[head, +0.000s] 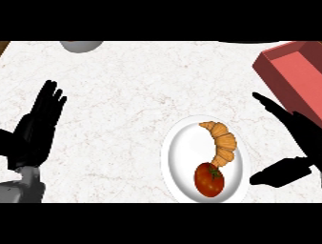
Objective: Pick the croissant from the plate and place it in the cardboard box
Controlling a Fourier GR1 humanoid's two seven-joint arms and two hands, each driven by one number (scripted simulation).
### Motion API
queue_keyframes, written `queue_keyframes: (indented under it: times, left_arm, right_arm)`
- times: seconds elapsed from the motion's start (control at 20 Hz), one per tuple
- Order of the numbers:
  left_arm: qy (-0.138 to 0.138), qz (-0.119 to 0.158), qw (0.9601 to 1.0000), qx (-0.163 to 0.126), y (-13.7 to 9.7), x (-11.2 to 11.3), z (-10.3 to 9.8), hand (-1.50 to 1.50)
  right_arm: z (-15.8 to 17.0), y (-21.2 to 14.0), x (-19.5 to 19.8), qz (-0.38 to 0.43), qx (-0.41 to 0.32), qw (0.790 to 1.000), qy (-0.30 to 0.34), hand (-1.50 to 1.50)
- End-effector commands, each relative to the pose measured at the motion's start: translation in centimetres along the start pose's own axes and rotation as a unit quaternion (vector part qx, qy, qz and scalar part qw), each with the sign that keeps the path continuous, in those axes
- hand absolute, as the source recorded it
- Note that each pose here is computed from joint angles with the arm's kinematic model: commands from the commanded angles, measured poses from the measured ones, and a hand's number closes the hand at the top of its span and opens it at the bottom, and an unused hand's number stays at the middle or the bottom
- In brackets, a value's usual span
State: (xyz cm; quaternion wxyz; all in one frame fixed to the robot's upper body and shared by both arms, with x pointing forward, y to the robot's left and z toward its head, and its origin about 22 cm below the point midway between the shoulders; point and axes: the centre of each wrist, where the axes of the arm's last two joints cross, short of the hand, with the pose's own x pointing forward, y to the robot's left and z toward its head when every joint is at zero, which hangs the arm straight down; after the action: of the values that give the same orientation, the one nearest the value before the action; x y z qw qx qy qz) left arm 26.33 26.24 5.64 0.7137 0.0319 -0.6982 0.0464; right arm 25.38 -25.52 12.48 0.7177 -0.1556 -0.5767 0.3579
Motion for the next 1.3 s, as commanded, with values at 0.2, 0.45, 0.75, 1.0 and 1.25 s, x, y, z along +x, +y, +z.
queue_keyframes:
  times: [0.2,0.45,0.75,1.0,1.25]
  left_arm:
    - [0.004,-0.002,1.0000,-0.003,-1.0,-1.3,-0.3,0.00]
    - [0.005,0.006,1.0000,0.003,-1.3,0.1,0.3,0.00]
    - [0.005,-0.006,1.0000,-0.002,0.3,-0.3,1.5,0.00]
    - [-0.006,0.008,0.9999,0.009,-0.3,0.1,0.9,0.00]
    - [0.006,0.001,1.0000,0.002,2.2,0.4,0.6,0.00]
  right_arm:
    - [-0.8,0.9,-0.3,0.003,-0.015,1.000,0.005,-1.50]
    - [-3.2,4.1,0.7,-0.002,-0.010,1.000,0.013,-1.50]
    - [-2.0,3.2,-0.7,-0.004,-0.005,1.000,0.017,-1.50]
    - [-3.3,4.3,-1.6,0.021,-0.008,0.999,0.029,-1.50]
    - [-3.6,5.6,-1.2,0.022,-0.010,0.999,0.029,-1.50]
